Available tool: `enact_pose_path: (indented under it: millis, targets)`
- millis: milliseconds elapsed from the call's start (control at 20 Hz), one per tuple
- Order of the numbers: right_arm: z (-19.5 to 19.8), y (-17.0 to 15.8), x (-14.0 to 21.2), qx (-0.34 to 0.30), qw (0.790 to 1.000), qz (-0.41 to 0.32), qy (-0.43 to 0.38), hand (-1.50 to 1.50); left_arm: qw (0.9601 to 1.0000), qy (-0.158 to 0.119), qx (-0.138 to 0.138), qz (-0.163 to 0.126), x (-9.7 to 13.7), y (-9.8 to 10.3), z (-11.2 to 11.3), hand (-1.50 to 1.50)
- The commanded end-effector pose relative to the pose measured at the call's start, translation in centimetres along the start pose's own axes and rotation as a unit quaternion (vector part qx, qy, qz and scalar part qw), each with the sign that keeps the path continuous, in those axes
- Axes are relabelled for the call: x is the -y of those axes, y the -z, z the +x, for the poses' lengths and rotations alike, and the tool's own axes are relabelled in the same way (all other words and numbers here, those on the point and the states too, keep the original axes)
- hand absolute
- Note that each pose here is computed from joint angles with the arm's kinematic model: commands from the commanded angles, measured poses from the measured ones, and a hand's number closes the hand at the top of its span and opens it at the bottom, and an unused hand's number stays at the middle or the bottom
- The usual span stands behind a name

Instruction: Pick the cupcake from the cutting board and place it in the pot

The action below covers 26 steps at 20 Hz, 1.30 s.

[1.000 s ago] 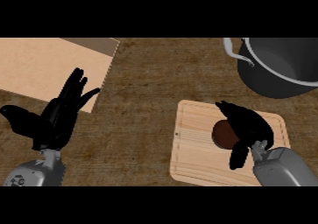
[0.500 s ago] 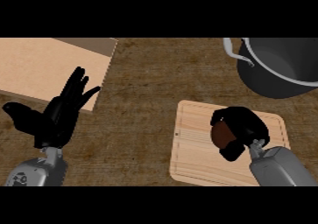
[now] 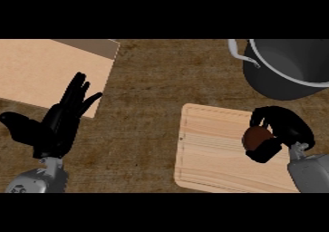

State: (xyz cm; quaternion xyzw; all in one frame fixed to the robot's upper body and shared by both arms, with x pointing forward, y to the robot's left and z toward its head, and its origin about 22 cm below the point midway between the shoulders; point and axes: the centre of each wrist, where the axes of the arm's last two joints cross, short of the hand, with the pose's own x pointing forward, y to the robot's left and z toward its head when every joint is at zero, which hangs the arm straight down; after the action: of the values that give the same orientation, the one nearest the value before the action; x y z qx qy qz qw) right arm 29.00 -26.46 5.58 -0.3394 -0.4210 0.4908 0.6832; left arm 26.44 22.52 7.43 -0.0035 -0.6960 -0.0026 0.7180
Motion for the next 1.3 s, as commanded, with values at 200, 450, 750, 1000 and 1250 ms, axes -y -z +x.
enact_pose_path:
  millis: [200,450,750,1000,1250]
  targets:
    - [-14.3,-2.1,6.8,-0.194,0.973,-0.11,0.066,1.5,0.9995,0.006,-0.023,0.018,-2.1,-1.2,-1.4,0.0]
    - [-15.2,-4.6,10.5,-0.214,0.949,-0.226,0.043,1.5,0.9993,0.006,-0.031,0.02,-2.1,-0.6,-1.2,0.0]
    - [-11.8,-8.9,14.2,-0.138,0.946,-0.287,0.066,1.5,0.9993,0.009,-0.034,0.016,-2.2,-0.5,-0.5,0.0]
    - [-10.9,-12.6,19.3,-0.061,0.926,-0.371,0.039,1.5,0.999,0.008,-0.039,0.019,-2.5,-0.4,-1.0,0.0]
    - [-6.8,-14.0,23.1,0.008,0.908,-0.412,0.073,1.5,0.9993,0.005,-0.035,0.011,0.1,1.6,-1.4,0.0]
